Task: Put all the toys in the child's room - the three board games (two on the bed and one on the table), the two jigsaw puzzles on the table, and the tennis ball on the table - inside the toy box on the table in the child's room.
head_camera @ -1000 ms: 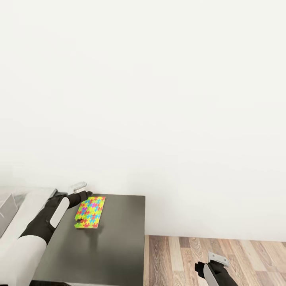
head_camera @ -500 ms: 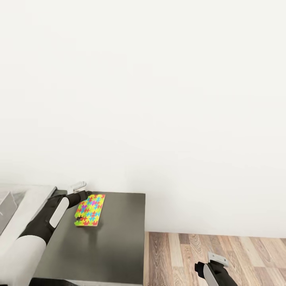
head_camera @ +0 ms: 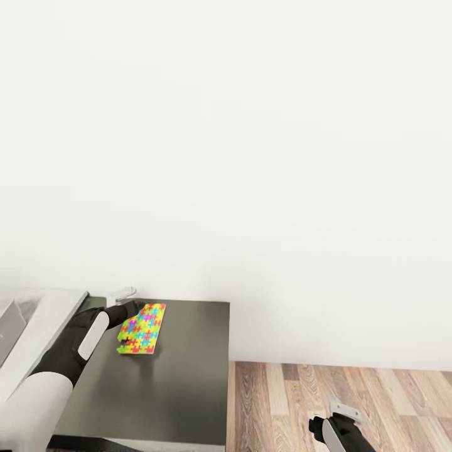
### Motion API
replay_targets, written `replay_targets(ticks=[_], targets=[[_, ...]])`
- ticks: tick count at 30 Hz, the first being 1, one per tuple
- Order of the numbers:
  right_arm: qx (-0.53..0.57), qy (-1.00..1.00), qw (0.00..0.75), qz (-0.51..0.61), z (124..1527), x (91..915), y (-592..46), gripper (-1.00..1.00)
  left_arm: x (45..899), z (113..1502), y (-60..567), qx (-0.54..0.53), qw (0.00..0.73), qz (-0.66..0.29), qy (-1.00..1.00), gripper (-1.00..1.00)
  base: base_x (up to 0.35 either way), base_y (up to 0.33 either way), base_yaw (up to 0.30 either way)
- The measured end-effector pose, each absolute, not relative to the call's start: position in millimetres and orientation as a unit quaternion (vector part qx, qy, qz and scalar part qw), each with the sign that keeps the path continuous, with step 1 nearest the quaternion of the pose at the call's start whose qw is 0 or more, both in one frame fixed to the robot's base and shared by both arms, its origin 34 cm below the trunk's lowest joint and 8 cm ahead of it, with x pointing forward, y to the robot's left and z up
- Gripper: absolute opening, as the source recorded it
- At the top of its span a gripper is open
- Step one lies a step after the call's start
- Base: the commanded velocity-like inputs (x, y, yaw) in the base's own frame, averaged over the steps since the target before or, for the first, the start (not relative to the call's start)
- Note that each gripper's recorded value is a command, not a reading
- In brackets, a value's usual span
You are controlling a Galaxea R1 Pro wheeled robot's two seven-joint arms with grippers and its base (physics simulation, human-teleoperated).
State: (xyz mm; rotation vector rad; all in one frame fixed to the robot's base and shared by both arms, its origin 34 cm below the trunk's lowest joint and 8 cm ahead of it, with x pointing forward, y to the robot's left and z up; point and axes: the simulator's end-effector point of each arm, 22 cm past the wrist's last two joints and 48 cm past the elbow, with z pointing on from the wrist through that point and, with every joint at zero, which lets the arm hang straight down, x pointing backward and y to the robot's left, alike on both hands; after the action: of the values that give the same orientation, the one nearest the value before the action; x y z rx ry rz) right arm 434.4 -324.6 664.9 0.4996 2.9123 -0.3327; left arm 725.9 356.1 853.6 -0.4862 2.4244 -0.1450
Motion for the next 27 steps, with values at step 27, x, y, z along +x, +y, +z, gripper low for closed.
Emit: replay_targets(ticks=[27], targets=[[0.180,0.974,0.086,-0.104,658,452,-339,1.00,721,830,357,-0.185,0.310,-0.051,0.931,1.00,0.000,0.000,0.000]])
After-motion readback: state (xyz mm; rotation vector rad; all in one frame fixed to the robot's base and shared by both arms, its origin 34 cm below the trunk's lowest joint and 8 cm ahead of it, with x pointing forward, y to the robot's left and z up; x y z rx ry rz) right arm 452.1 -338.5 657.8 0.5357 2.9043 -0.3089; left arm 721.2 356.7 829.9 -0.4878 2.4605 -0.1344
